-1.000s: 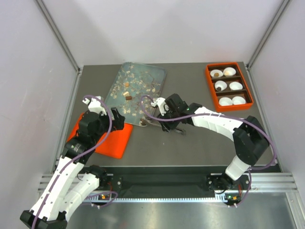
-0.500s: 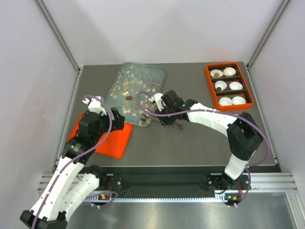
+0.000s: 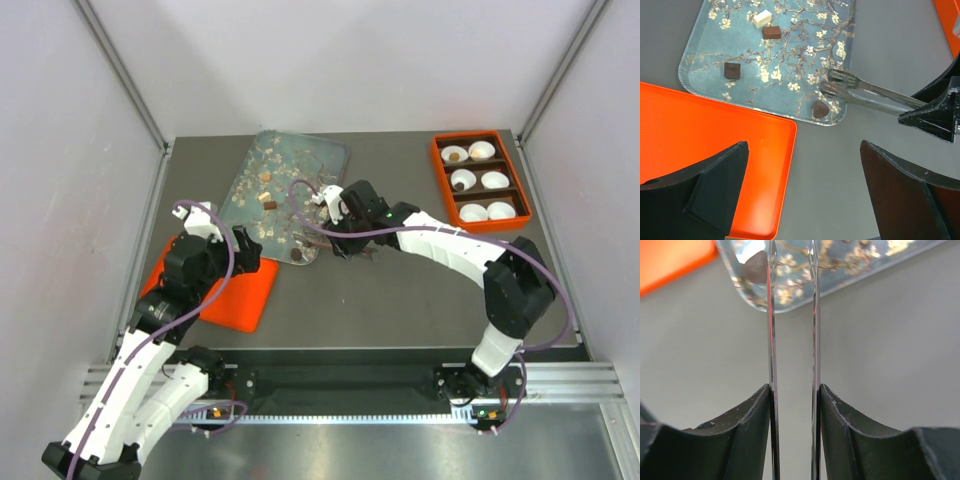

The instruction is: Pack the chocolate

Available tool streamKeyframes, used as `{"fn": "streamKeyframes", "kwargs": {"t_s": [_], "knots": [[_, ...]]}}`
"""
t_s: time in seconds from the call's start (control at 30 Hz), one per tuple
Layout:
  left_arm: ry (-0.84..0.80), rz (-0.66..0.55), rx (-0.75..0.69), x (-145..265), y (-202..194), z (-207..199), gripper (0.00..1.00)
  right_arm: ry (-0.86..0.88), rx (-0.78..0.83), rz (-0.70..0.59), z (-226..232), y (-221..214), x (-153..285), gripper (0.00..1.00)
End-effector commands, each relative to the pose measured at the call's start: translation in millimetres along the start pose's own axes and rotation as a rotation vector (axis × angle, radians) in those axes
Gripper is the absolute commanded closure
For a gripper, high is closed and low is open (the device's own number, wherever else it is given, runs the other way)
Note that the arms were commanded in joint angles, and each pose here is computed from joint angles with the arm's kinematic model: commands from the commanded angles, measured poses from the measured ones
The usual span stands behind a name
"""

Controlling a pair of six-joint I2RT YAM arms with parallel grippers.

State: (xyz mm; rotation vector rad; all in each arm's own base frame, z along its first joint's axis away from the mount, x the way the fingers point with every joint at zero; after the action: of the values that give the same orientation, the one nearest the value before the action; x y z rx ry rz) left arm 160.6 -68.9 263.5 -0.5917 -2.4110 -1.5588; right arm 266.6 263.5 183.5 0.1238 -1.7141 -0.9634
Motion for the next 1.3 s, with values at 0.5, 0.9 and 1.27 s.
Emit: {"fn": "streamKeyframes", "kwargs": {"t_s": [0.5, 0.9, 1.27], "knots": [[-0.010, -0.040, -0.006, 4, 6, -2, 0.02, 0.127, -0.058, -0.088, 19, 4, 4, 0.57], [-0.013, -0.042, -0.004, 4, 6, -2, 0.02, 0.159, -0.048, -0.048, 29, -1, -1, 0.57], [-0.014, -0.044, -0.003, 5, 6, -2, 0.02, 0.034, -0.062, 0.120, 18, -16, -15, 0.57]]}}
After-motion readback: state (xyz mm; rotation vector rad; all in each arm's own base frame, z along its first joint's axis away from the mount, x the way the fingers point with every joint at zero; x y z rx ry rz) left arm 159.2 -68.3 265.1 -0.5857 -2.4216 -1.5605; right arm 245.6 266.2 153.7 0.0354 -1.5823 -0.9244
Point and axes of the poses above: each gripper's point midway between its finger pads, its own x axis back along the fingers, its own z axis along the line the jaws close on, y = z × x, the point moved 9 cm from there along x, back along the fingers, and after that the axes turned 8 degrees about x, right-handed, at the moved point
